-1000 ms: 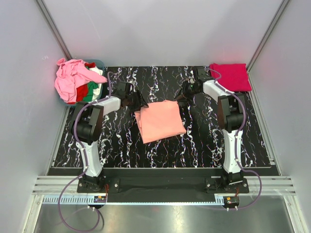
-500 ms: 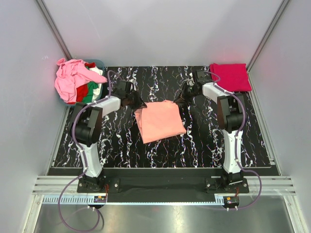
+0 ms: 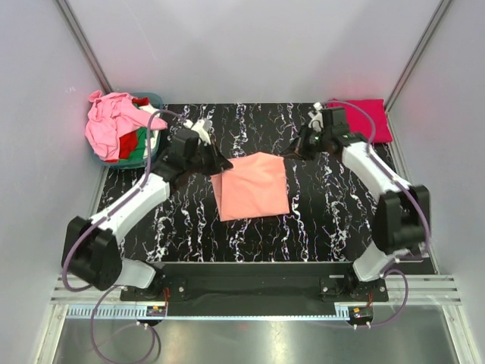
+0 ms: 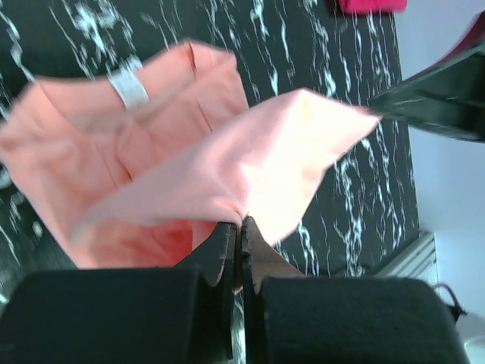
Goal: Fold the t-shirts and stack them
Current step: Fold the tshirt
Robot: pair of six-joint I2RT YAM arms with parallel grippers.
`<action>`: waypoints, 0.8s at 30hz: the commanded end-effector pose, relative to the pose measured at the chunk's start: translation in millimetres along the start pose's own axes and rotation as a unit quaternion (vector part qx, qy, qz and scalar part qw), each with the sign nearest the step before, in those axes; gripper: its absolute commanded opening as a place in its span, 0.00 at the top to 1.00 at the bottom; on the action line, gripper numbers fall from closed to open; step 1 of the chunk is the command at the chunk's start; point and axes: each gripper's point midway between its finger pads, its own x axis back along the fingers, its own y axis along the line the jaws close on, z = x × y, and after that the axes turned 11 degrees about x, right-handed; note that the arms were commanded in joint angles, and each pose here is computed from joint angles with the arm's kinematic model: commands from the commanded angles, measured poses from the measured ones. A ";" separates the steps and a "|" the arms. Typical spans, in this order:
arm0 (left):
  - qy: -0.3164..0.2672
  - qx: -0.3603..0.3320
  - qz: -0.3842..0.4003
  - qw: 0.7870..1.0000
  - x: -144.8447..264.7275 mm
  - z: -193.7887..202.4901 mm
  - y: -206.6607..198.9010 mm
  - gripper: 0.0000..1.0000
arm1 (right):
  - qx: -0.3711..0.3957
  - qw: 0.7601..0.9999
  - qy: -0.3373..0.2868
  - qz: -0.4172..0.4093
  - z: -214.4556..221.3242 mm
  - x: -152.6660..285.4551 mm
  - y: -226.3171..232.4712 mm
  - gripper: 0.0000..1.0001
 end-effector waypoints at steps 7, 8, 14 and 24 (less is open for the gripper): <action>-0.013 -0.001 0.009 1.000 67.1 78.1 -12.9 0.99 | 0.016 0.999 -0.046 -0.005 69.0 80.5 24.3 1.00; -0.013 0.003 0.006 1.000 72.9 82.6 -11.4 0.98 | 0.005 0.999 -0.037 -0.002 84.1 80.9 18.3 1.00; -0.021 0.026 0.020 0.999 103.5 103.0 -13.1 0.97 | -0.003 0.999 -0.050 -0.006 121.9 110.3 21.3 1.00; 0.035 0.059 0.014 0.998 116.6 169.6 -13.1 0.97 | -0.008 0.999 -0.051 -0.001 159.3 140.4 23.9 1.00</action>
